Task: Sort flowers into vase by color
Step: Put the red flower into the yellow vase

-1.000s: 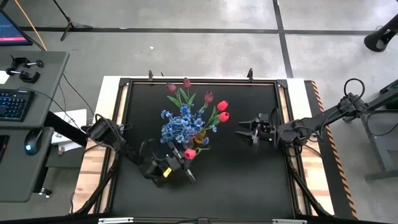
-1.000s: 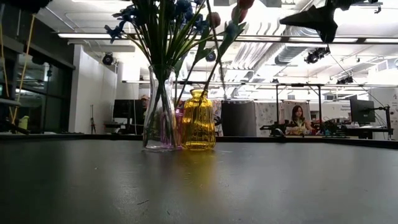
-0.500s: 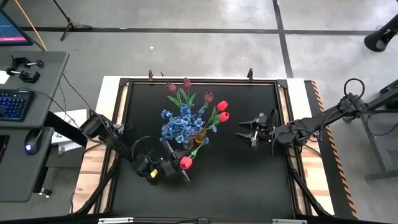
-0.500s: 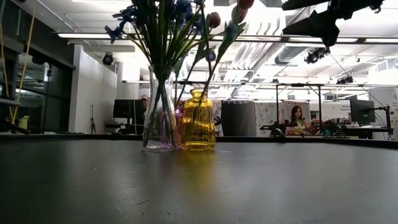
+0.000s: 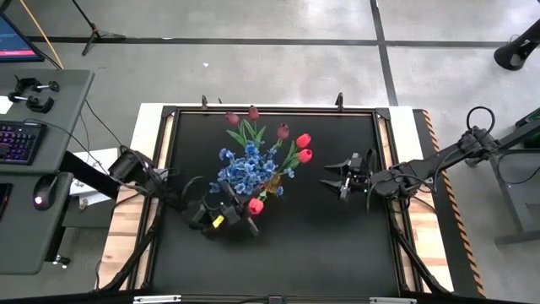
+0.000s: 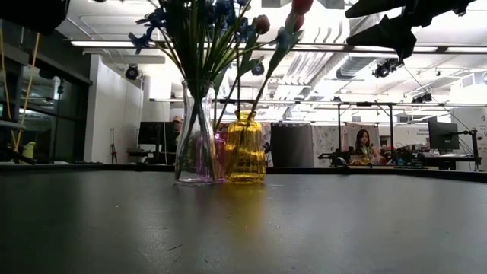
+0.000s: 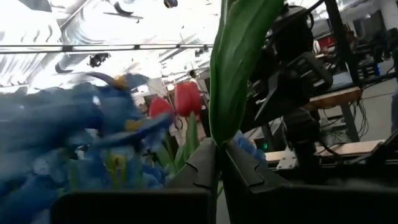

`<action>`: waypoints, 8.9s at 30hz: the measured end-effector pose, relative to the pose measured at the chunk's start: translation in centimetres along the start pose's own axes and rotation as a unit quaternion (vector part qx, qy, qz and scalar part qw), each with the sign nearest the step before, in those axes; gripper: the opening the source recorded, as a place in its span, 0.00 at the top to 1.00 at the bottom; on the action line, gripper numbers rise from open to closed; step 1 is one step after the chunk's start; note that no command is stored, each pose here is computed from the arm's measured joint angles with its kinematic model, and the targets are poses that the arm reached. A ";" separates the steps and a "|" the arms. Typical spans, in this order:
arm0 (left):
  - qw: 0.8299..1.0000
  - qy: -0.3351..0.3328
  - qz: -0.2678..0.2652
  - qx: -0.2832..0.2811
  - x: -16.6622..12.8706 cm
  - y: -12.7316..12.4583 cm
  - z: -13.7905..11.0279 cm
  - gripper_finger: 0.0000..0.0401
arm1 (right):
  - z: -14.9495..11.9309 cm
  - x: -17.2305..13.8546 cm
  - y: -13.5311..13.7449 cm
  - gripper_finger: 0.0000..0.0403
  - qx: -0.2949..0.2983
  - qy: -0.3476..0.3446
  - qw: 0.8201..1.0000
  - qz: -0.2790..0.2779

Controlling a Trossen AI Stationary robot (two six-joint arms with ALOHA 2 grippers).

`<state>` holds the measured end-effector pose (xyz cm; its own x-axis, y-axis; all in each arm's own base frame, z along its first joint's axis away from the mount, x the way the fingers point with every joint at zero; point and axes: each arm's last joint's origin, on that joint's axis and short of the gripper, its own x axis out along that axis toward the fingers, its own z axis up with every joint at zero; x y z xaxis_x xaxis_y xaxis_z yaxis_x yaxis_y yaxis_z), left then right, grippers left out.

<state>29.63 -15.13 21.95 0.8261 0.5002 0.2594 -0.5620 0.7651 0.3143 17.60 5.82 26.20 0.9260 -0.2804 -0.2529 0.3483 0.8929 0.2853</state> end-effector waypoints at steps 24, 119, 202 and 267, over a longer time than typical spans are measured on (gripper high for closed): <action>0.999 -0.023 0.014 0.039 1.3 1.8 1.1 1.00 | -0.1 0.0 -0.1 0.37 -0.003 0.002 1.000 -0.004; 0.978 0.114 0.109 -0.140 0.5 1.0 -0.7 1.00 | -2.7 11.3 2.2 0.37 -0.180 0.216 0.954 0.108; 0.970 0.117 0.129 -0.168 0.2 1.0 -0.5 1.00 | -6.0 22.8 0.9 0.34 -0.420 0.382 0.813 0.130; 0.954 0.135 0.074 -0.256 -8.7 0.1 4.9 1.00 | 0.1 21.1 -0.6 0.43 -0.297 0.352 0.854 0.242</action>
<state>22.16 -21.40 24.24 0.7589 0.6512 -0.0001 -0.6363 0.7415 -0.2128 36.91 -0.64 20.80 0.5502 0.2665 -0.7914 -0.3793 0.9241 0.0475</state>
